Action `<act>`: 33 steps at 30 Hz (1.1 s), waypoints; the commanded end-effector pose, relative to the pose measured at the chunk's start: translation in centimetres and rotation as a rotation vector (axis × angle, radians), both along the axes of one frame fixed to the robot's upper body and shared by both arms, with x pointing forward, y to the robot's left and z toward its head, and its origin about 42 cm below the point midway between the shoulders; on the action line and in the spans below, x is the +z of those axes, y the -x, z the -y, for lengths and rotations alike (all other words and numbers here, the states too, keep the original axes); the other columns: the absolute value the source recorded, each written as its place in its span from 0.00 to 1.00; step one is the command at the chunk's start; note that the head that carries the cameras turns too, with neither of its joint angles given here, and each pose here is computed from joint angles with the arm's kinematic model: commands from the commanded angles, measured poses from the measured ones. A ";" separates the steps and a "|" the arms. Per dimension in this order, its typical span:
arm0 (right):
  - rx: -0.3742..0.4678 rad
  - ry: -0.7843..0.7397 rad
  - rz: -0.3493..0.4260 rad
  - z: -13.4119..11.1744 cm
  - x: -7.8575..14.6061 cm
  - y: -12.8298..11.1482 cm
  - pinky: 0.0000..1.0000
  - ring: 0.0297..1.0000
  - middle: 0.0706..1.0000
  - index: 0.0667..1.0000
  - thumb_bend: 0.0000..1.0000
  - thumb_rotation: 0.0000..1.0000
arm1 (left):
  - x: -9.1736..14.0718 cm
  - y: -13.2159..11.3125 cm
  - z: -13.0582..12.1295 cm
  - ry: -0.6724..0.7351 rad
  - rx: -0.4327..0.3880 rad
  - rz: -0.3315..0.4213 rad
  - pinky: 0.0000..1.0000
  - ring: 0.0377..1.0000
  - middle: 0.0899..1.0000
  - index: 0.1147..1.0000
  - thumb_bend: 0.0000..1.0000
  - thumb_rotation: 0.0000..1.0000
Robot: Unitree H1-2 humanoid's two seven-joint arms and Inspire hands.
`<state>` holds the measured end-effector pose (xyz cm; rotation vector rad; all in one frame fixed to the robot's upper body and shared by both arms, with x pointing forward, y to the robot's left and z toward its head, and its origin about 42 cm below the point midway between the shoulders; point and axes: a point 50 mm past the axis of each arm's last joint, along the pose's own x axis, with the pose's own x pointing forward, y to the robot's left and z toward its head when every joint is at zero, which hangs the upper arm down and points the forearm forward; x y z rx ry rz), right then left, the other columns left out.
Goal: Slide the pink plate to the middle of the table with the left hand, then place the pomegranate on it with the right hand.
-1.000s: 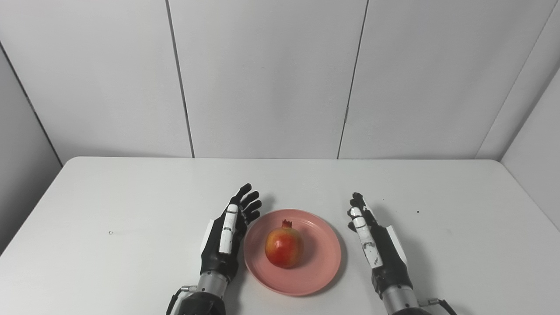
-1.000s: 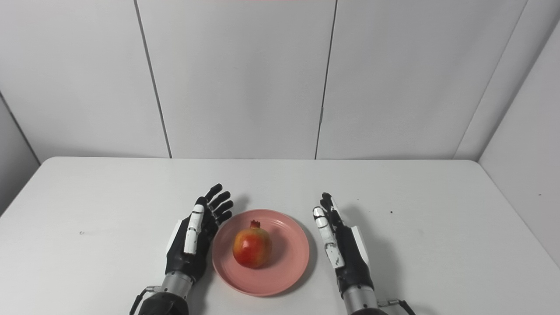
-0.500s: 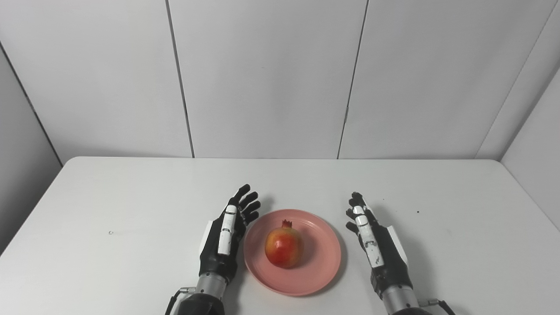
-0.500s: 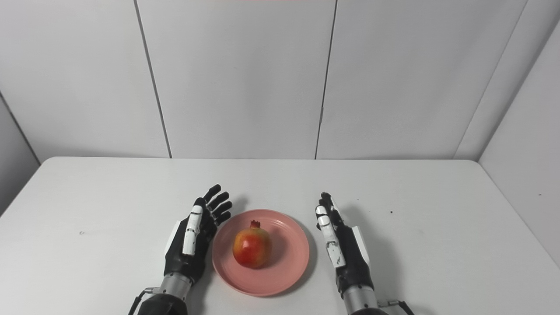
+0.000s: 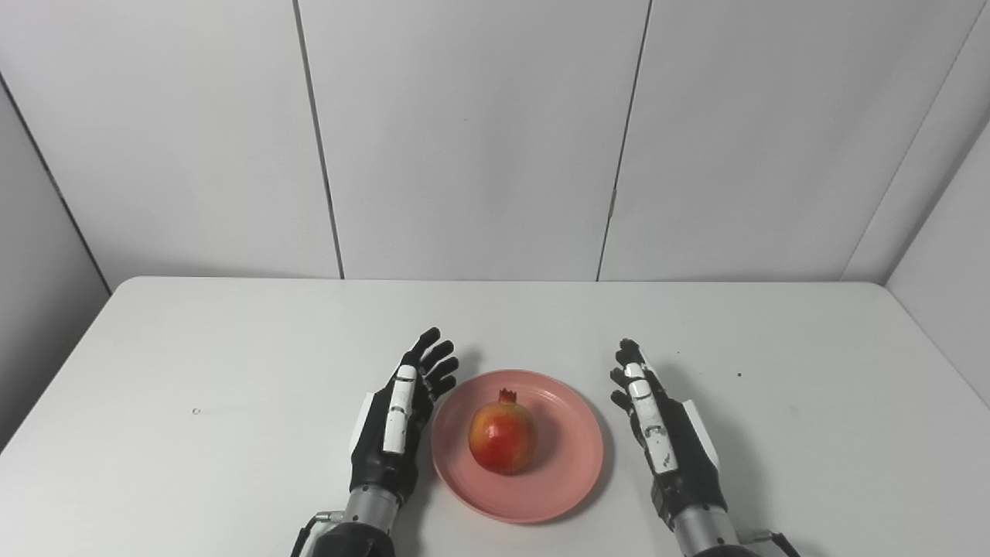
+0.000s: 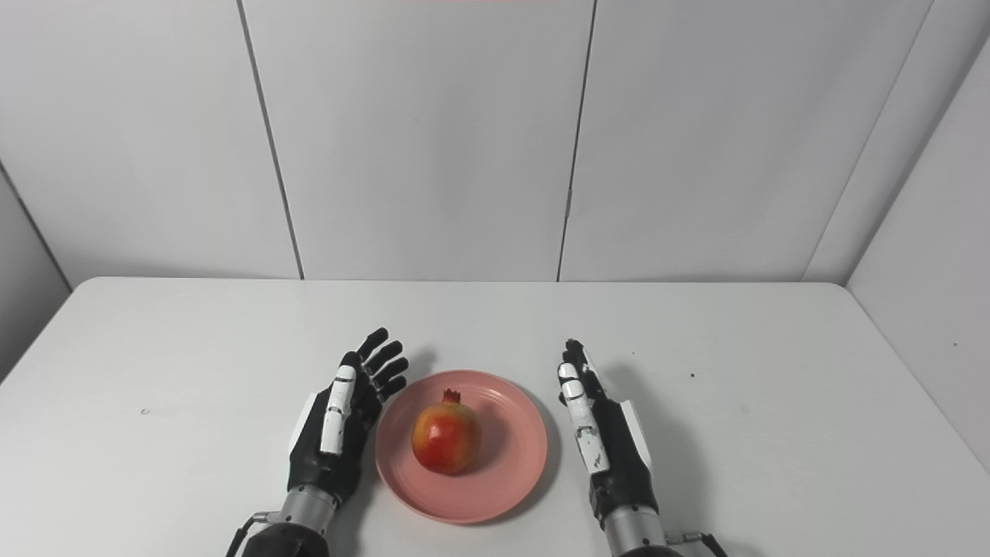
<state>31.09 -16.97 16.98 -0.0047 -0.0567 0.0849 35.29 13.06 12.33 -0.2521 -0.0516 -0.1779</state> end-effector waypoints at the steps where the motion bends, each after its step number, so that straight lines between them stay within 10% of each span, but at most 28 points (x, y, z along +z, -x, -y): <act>1: -0.004 -0.019 0.075 -0.2 1.4 0.1 0.94 0.95 0.96 0.96 0.25 1.00 | -1.1 0.6 -0.2 -0.010 0.000 -0.063 0.86 0.85 0.86 0.84 0.40 1.00; 33: -0.011 -0.034 0.085 0.0 1.3 -0.2 0.95 0.96 0.98 0.97 0.27 1.00 | -0.5 0.5 -0.2 -0.023 -0.019 -0.048 0.93 0.90 0.91 0.90 0.39 1.00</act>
